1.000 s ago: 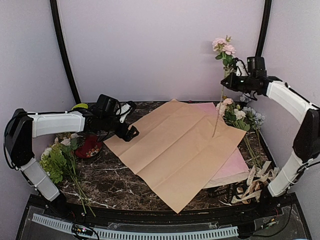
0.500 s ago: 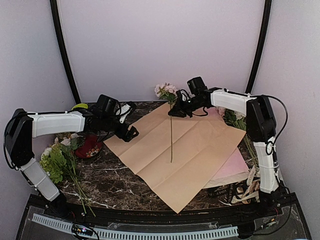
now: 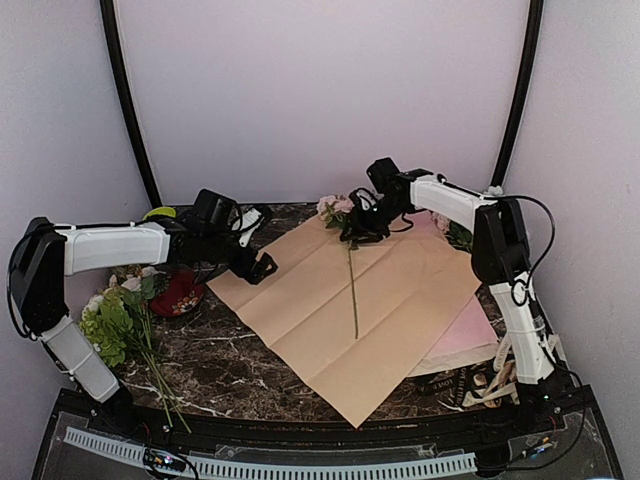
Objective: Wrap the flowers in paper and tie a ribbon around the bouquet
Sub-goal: Place the fake flower on the flattened wrapping paper, then pick up the fake flower from the corner of the board.
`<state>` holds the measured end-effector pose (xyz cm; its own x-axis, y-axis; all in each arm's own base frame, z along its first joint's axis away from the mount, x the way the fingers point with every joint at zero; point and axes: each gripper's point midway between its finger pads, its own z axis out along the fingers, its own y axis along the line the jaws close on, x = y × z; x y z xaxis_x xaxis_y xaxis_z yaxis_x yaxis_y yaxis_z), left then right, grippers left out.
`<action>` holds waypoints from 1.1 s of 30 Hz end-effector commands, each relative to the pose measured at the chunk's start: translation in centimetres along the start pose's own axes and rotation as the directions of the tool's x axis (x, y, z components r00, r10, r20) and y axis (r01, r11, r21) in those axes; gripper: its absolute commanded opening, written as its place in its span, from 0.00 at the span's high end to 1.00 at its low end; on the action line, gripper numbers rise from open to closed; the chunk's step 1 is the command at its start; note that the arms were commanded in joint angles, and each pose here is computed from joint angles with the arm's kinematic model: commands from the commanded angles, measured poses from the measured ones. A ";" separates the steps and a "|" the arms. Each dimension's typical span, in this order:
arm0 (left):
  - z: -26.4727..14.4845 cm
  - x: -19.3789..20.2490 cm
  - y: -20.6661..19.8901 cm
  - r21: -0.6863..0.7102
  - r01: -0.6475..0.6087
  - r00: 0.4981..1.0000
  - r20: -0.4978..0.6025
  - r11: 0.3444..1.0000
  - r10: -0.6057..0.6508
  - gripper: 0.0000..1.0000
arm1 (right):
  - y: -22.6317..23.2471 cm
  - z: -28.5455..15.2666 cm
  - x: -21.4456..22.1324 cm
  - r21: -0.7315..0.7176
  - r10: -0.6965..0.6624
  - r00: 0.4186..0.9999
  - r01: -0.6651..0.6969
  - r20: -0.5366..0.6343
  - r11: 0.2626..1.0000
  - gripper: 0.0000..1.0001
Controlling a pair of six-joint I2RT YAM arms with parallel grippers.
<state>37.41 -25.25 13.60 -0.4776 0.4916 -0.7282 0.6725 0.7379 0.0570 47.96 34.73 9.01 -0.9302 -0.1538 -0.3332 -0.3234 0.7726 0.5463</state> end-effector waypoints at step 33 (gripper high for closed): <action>-0.6 -0.5 -0.3 0.014 -0.016 1.000 0.004 1.000 0.015 0.01 | -38.7 -22.9 18.0 0.744 0.498 0.864 -0.379 0.072 0.550 0.61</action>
<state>37.26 -25.24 13.47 -0.4791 0.4973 -0.7233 0.6772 0.7337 0.0558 41.05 -13.24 2.52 -0.9334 0.3231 -0.1560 0.3495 0.9171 -0.1918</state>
